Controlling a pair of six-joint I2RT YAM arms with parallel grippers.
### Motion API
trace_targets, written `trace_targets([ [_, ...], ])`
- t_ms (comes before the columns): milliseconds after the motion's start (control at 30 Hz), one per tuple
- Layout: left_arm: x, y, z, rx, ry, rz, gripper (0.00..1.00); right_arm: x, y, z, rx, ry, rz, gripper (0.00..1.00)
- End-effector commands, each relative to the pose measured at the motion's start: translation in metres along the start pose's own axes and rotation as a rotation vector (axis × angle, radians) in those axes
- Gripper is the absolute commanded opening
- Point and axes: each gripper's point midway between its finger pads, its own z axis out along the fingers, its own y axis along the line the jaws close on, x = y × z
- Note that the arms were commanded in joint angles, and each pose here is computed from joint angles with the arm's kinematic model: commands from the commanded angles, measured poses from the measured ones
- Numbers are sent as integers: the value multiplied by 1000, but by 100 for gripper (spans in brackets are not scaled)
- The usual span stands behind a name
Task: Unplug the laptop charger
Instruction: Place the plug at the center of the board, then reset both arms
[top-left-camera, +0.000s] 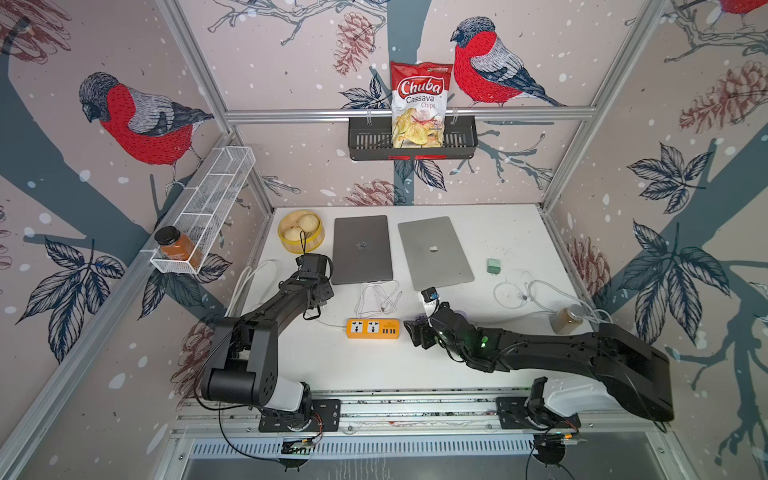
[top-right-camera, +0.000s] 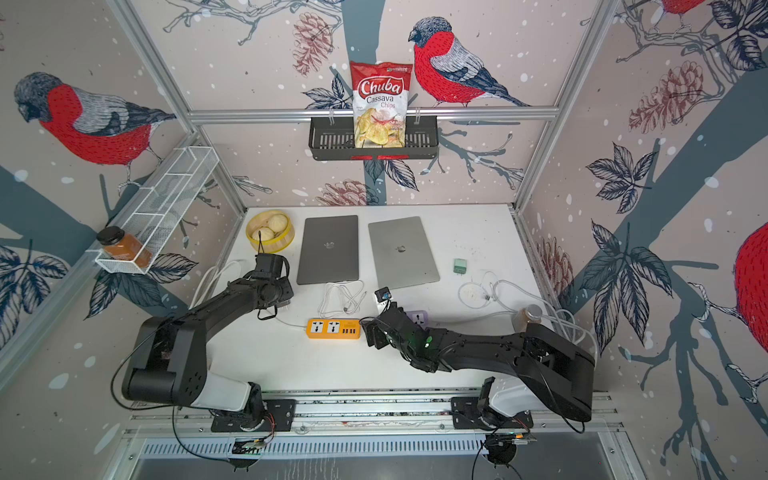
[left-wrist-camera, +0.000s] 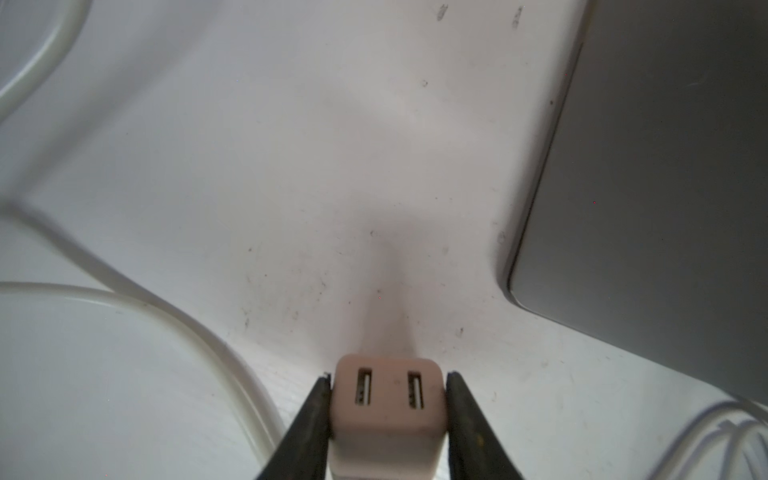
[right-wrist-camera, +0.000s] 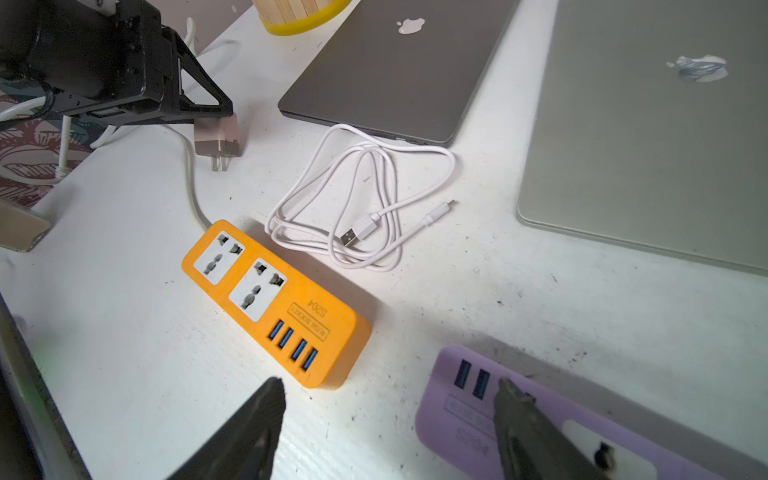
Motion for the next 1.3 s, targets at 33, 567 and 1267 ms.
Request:
trace_targets([
  [33, -10, 7, 8, -36, -7, 26, 35, -4, -6, -2, 4, -20, 21, 80],
  [567, -57, 5, -32, 64, -225, -40, 97, -18, -25, -24, 25, -49, 37, 88],
  [1267, -34, 2, -118, 250, -995, 208, 96, -68, -231, -141, 524, -358, 268, 100],
])
